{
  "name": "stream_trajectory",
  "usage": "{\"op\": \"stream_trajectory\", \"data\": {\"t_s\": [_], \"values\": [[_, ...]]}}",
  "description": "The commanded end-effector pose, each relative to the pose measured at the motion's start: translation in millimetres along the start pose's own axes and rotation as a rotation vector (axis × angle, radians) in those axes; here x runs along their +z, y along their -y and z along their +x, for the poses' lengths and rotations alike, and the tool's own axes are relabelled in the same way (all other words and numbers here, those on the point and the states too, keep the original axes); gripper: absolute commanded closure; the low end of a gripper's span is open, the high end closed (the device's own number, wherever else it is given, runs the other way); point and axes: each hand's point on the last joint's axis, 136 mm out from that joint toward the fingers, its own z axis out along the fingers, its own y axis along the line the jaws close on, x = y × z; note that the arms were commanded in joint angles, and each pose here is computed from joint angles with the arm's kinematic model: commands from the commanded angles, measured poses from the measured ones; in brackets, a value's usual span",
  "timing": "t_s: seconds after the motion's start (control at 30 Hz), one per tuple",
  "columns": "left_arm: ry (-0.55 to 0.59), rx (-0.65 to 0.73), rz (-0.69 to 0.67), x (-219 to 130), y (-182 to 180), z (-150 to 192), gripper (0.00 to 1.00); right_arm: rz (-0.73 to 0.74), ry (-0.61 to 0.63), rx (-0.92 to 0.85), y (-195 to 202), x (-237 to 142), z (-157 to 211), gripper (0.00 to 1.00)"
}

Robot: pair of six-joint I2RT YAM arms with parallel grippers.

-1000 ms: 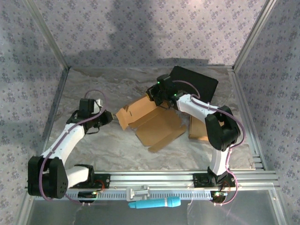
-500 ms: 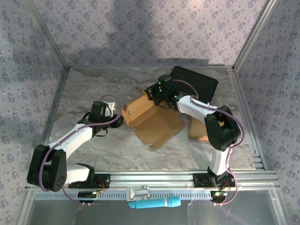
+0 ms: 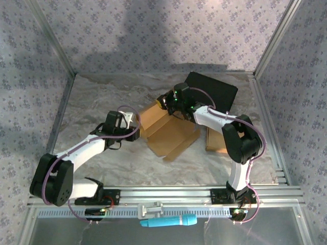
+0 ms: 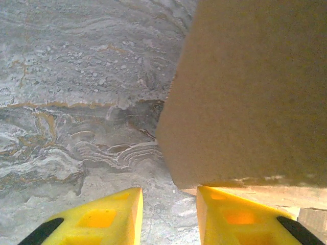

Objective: Fold the paper box

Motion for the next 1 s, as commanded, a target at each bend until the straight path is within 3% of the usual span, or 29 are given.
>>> {"op": "stream_trajectory", "data": {"t_s": [0.0, 0.33, 0.5, 0.97], "values": [[0.039, 0.05, -0.001, 1, 3, -8, 0.66, -0.035, -0.021, 0.006, -3, 2, 1, 1.0], [0.05, 0.053, -0.02, 9, 0, -9, 0.63, -0.082, -0.039, -0.046, -6, 0, 5, 1.0], [0.05, 0.045, -0.017, 11, 1, -6, 0.61, -0.099, -0.028, -0.069, 17, 1, 4, 1.0], [0.061, 0.031, -0.031, 16, 5, -5, 0.58, -0.224, -0.014, -0.117, 32, 6, 8, 1.0]]}}
